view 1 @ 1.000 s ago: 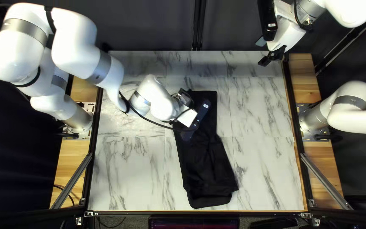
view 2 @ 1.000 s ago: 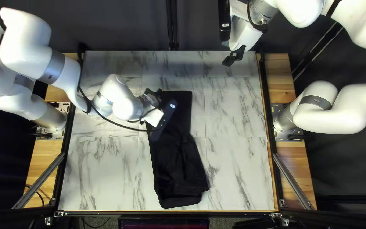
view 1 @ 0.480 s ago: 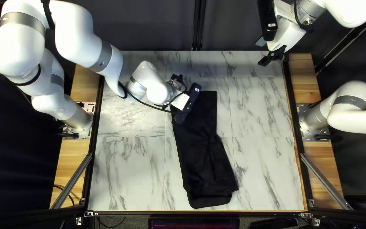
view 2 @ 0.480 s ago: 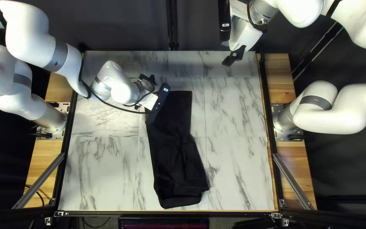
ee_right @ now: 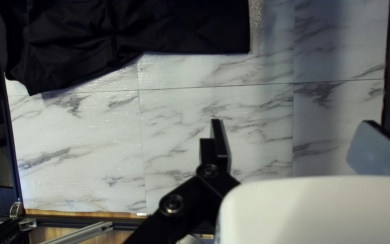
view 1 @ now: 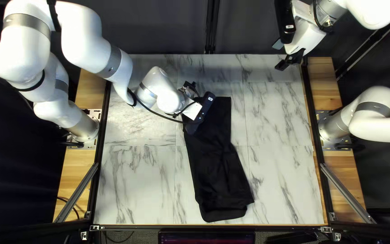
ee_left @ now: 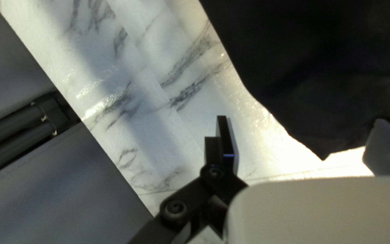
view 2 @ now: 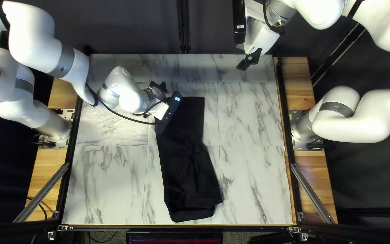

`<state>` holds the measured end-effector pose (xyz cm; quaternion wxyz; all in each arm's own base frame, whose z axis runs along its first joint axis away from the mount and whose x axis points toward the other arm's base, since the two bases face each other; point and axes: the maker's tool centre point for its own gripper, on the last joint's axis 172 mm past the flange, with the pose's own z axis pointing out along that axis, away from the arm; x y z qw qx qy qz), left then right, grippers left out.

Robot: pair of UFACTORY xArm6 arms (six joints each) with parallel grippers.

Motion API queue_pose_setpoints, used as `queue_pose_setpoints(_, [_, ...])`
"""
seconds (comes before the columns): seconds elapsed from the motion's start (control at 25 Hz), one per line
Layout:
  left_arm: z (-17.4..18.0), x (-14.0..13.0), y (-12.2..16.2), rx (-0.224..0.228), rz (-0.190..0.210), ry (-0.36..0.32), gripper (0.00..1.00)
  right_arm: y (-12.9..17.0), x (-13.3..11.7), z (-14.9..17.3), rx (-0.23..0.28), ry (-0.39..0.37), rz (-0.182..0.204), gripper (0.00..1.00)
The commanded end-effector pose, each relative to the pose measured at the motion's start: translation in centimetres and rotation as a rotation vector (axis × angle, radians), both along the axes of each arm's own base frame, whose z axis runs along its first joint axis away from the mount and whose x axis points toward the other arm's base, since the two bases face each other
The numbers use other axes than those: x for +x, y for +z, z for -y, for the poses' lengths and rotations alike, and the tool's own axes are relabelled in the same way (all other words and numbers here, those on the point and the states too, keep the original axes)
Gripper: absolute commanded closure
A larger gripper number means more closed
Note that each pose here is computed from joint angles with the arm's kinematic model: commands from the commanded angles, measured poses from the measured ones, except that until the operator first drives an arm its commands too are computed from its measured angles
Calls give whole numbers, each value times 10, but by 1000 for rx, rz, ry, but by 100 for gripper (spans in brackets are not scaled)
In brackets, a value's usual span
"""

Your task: Fold t-shirt

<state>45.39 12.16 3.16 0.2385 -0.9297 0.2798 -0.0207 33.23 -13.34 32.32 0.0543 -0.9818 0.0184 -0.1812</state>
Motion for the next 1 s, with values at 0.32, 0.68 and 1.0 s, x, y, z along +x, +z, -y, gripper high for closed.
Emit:
queue_pose_setpoints(0.32, [-17,-2,11,18,-2,15,0,0,0,0,0,0,0,0])
queue_pose_setpoints(0.68, [-41,-12,23,35,5,43,0,0,0,0,0,0,0,0])
queue_pose_setpoints(1.0, [-28,-19,40,53,23,53,0,0,0,0,0,0,0,0])
